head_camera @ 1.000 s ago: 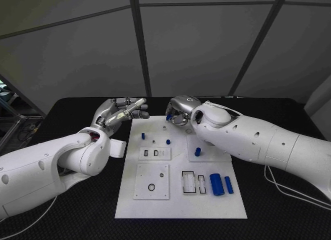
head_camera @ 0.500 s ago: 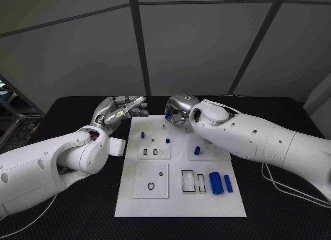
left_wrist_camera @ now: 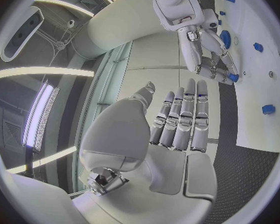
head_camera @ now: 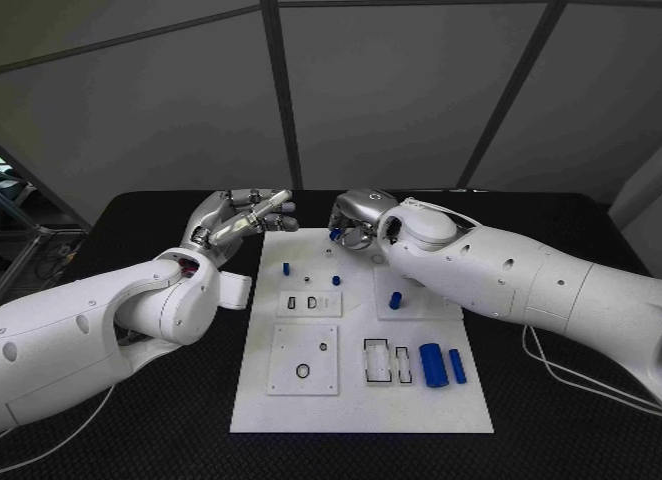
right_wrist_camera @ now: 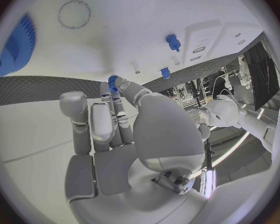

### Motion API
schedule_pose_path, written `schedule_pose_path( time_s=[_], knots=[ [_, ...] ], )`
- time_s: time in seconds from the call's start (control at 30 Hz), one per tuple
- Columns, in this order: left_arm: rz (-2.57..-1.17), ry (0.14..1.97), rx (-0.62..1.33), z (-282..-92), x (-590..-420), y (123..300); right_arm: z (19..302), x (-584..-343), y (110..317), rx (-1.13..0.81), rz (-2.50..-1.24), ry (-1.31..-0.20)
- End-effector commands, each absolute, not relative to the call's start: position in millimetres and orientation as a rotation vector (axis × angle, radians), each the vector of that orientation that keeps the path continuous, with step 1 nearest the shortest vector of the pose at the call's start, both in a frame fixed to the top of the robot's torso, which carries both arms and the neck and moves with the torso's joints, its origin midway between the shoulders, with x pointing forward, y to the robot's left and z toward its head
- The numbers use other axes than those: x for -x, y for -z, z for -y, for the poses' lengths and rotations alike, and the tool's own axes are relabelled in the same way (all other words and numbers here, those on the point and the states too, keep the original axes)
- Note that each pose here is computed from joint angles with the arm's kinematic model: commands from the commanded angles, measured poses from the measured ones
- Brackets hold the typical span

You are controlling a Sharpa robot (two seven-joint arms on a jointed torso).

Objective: Assemble the parts on the task board

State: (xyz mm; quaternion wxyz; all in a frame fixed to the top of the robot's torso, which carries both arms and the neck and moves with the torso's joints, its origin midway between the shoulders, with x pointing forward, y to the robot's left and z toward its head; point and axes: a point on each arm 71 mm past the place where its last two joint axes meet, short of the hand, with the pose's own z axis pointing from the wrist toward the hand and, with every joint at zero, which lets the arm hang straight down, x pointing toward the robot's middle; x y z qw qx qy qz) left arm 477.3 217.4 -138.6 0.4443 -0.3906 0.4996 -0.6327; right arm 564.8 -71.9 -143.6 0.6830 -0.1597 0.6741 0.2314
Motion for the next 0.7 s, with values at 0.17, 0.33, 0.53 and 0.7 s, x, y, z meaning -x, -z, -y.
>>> schedule_pose_path(
  time_s=[0.17, 0.33, 0.53, 0.7],
  knots=[
    [-1.24, 1.583, 0.953, -216.7, -477.6, 136.0, 70.8, -563.5, 143.7, 0.374, -1.525, -0.521],
    [-1.24, 1.583, 0.952, -216.6, -477.8, 135.7, 70.8, -564.2, 143.7, 0.371, -1.525, -0.517],
    [-1.24, 1.582, 0.953, -217.2, -478.1, 135.6, 71.3, -566.0, 143.8, 0.362, -1.533, -0.502],
    [-1.24, 1.581, 0.952, -217.5, -478.5, 135.2, 73.2, -567.0, 142.6, 0.35, -1.523, -0.496]
  ],
)
